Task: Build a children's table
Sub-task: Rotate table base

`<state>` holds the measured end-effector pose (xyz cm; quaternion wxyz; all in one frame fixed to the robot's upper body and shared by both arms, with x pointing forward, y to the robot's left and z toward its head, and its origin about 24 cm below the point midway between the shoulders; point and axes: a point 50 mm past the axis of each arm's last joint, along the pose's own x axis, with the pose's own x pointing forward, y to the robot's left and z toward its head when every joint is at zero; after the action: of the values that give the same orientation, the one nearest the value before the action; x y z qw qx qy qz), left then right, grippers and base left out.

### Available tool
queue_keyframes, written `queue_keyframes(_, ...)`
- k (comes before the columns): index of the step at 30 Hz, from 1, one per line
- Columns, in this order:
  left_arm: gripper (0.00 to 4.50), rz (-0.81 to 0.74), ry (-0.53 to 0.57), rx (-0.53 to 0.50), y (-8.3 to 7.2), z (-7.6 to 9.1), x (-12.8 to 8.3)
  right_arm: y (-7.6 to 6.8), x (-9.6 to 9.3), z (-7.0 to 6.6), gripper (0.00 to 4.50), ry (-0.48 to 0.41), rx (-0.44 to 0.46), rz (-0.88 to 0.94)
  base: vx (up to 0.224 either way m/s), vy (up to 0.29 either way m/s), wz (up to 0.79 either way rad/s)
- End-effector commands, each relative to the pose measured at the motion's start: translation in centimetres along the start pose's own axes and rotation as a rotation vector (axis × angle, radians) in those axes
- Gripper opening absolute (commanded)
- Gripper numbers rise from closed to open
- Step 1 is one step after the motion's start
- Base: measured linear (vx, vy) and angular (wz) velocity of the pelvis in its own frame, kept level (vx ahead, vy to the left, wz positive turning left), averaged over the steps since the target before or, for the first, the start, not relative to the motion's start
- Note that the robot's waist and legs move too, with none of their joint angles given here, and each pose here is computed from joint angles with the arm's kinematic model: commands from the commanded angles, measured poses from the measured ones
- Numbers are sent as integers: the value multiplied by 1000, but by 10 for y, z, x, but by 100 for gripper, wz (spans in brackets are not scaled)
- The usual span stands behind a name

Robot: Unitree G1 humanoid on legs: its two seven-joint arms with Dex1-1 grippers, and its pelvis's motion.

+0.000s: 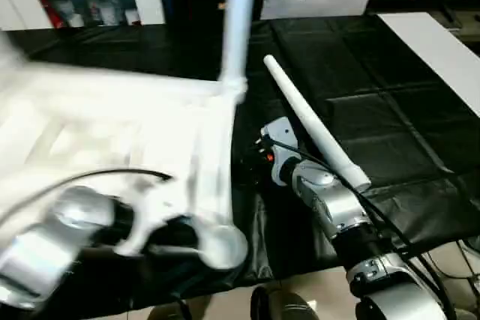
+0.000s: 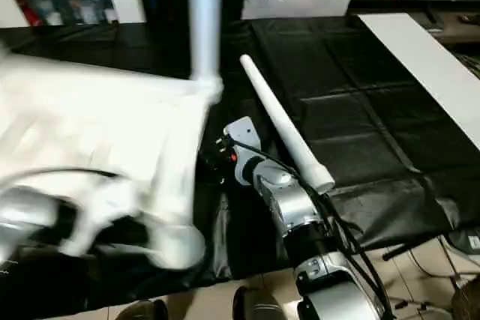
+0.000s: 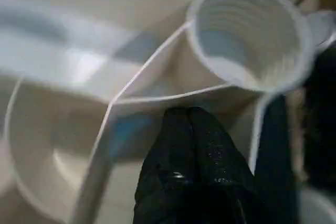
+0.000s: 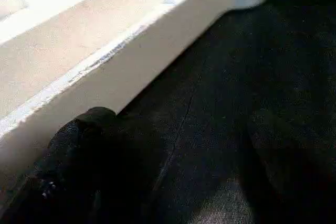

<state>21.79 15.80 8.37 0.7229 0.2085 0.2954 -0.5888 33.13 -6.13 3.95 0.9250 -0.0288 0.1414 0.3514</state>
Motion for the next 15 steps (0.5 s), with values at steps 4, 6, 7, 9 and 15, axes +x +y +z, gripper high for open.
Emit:
queue_keyframes(4, 4, 281, -24, 149, 39, 14, 8, 22, 12, 7, 450, -11, -33, 95, 0, 0, 0)
queue_keyframes(6, 4, 344, 3, 162, 49, 11, 6, 20, 11, 7, 450, -11, -31, 86, 0, 0, 0)
queue_keyframes(7, 4, 344, 3, 162, 49, 11, 6, 20, 11, 7, 450, -11, -31, 86, 0, 0, 0)
queue_keyframes(9, 4, 390, 30, 181, 56, 7, 3, 18, 9, 6, 450, -11, -27, 78, 0, 0, 0)
queue_keyframes(15, 4, 523, 10, 267, 78, 6, 1, 19, 7, 0, 450, -4, -16, 77, 0, 0, 0)
